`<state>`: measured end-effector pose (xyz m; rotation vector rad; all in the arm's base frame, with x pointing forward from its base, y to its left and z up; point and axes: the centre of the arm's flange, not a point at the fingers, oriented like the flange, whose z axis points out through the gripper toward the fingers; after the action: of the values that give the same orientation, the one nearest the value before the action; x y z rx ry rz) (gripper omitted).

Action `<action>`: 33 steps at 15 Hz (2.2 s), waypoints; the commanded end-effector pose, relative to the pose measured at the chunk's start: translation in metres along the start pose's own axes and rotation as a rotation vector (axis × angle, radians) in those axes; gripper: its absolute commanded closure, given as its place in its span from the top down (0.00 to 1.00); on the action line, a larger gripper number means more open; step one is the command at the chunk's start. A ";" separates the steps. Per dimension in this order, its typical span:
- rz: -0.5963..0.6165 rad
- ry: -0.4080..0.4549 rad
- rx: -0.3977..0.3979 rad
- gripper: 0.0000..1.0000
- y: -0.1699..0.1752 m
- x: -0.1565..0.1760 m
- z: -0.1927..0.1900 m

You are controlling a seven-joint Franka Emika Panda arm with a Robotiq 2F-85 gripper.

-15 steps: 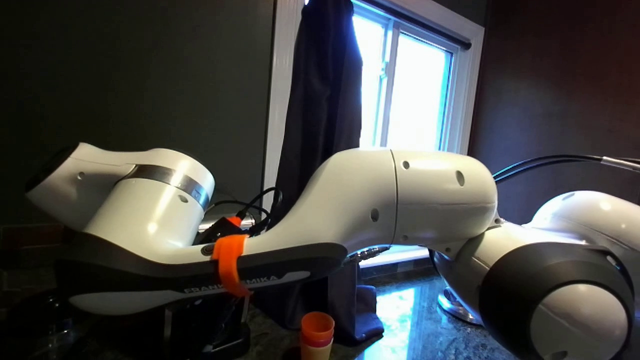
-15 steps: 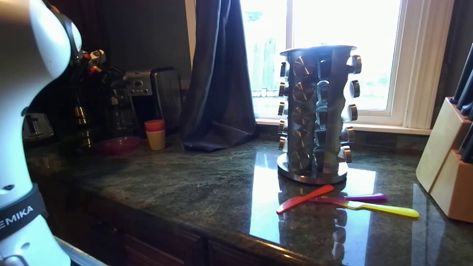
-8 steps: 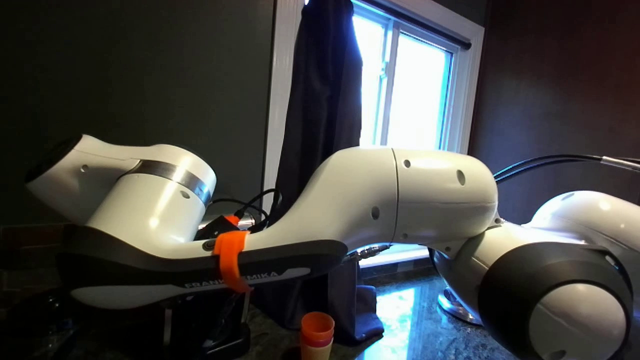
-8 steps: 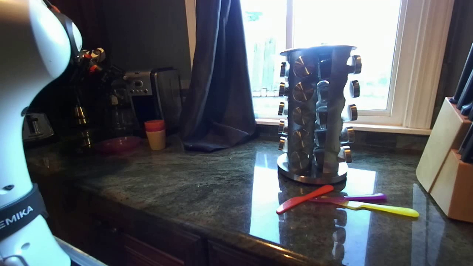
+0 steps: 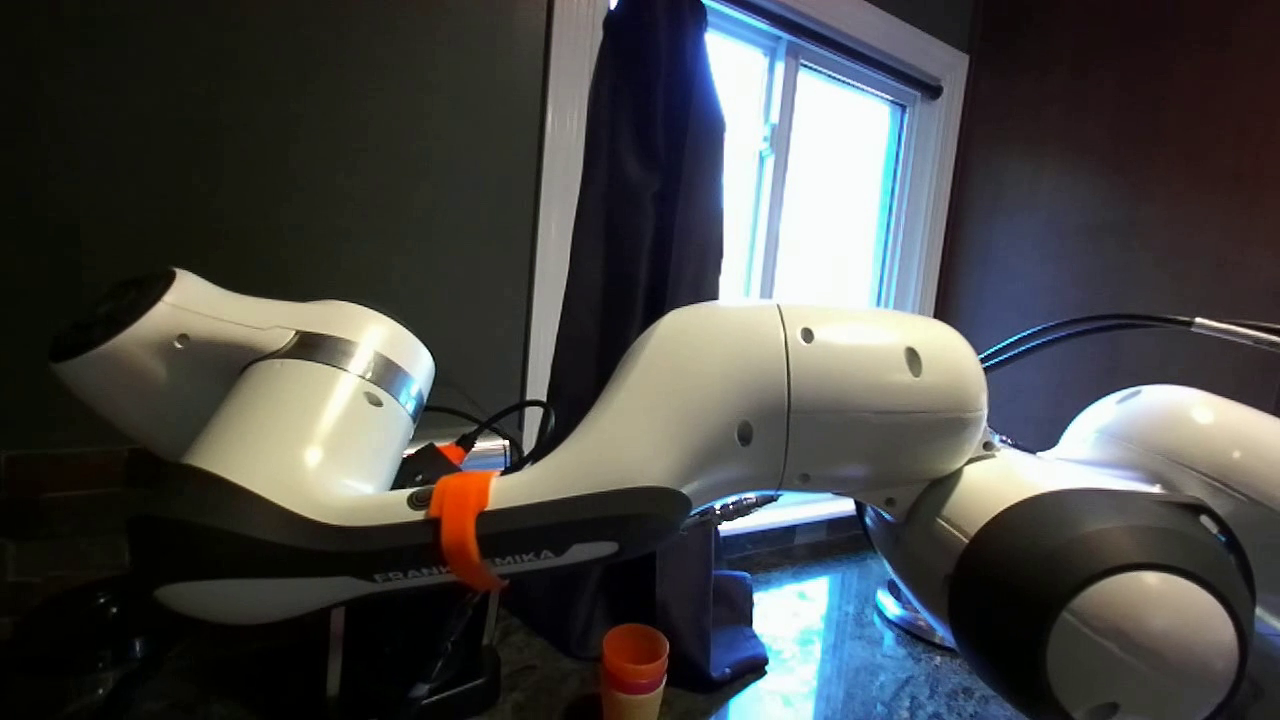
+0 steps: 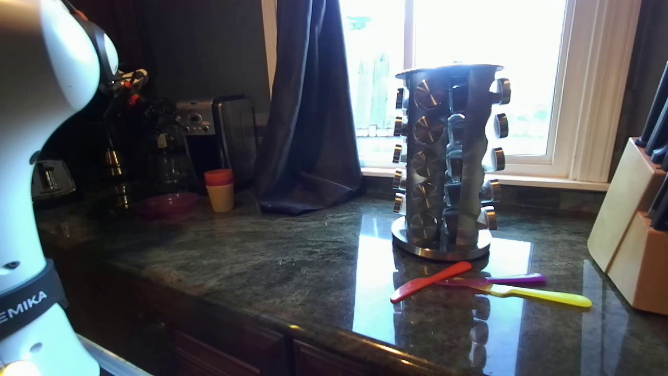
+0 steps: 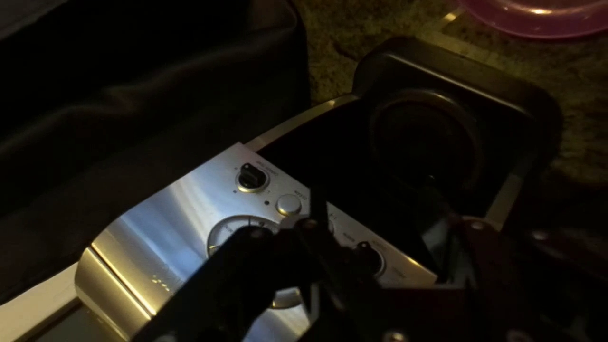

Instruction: Turn the knob on the left side of the coffee maker in an anti-clockwise direction

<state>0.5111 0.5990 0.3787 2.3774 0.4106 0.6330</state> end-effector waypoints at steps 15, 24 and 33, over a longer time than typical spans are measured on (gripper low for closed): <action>0.066 0.080 0.024 0.16 -0.011 0.032 0.001; 0.100 0.087 -0.008 0.03 -0.015 0.030 0.002; -0.024 0.195 -0.182 0.02 -0.034 0.021 0.010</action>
<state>0.5132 0.6111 0.3691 2.2891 0.3970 0.8073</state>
